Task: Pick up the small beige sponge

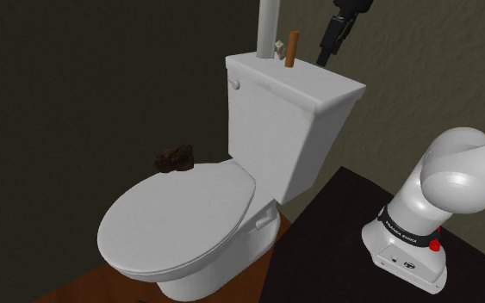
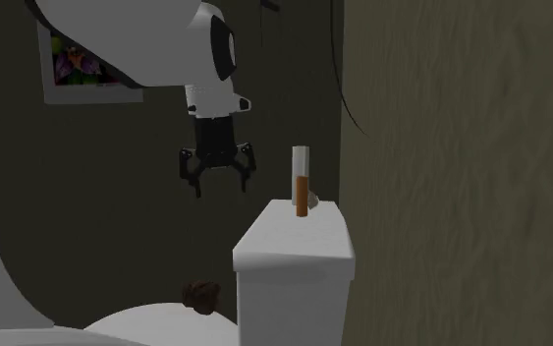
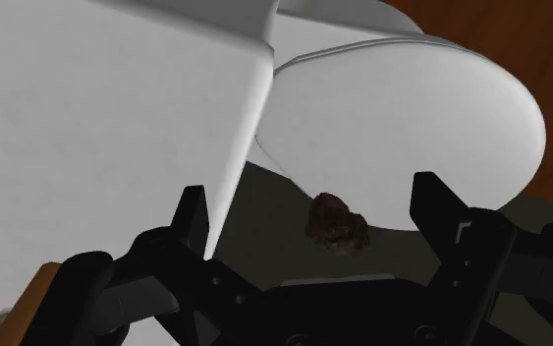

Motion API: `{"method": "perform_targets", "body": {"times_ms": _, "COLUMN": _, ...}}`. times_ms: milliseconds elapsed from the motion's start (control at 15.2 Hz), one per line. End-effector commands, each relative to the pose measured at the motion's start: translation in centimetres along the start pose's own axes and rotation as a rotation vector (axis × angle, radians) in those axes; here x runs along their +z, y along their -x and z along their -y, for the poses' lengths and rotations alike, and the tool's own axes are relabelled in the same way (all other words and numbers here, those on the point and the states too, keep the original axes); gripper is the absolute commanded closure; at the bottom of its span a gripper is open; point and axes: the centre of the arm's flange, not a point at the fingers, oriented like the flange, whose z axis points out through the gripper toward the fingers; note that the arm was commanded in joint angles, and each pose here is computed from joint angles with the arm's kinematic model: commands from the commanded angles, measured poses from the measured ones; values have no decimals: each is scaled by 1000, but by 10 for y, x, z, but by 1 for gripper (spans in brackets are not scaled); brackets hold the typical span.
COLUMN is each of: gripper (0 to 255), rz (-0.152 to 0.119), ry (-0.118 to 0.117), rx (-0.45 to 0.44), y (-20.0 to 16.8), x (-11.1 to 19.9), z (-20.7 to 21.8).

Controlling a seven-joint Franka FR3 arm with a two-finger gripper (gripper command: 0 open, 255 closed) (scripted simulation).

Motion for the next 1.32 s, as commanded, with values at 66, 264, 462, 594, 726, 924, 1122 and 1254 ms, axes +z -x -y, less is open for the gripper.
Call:
{"method": "perform_targets", "body": {"times_ms": 66, "gripper": 0, "rz": -6, "ry": 8, "rx": -1, "y": -7, "x": 4, "z": -8}}
{"method": "perform_targets", "body": {"times_ms": 264, "gripper": 0, "rz": -25, "ry": 31, "rx": -4, "y": -29, "x": 17, "z": -33}}
{"method": "perform_targets", "body": {"times_ms": 462, "gripper": 0, "rz": -43, "ry": 54, "rx": -8, "y": -51, "x": 29, "z": -58}}
{"method": "perform_targets", "body": {"times_ms": 594, "gripper": 0, "rz": -56, "ry": 70, "rx": -10, "y": -66, "x": 36, "z": -75}}
{"method": "perform_targets", "body": {"times_ms": 726, "gripper": 0, "rz": -68, "ry": 85, "rx": -12, "y": -81, "x": 42, "z": -92}}
{"method": "perform_targets", "body": {"times_ms": 924, "gripper": 0, "rz": -86, "ry": 108, "rx": -15, "y": -104, "x": 52, "z": -117}}
{"method": "perform_targets", "body": {"times_ms": 1122, "gripper": 0, "rz": -105, "ry": 131, "rx": -18, "y": -127, "x": 60, "z": -143}}
{"method": "perform_targets", "body": {"times_ms": 1254, "gripper": 0, "rz": -117, "ry": 147, "rx": -20, "y": -142, "x": 65, "z": -160}}
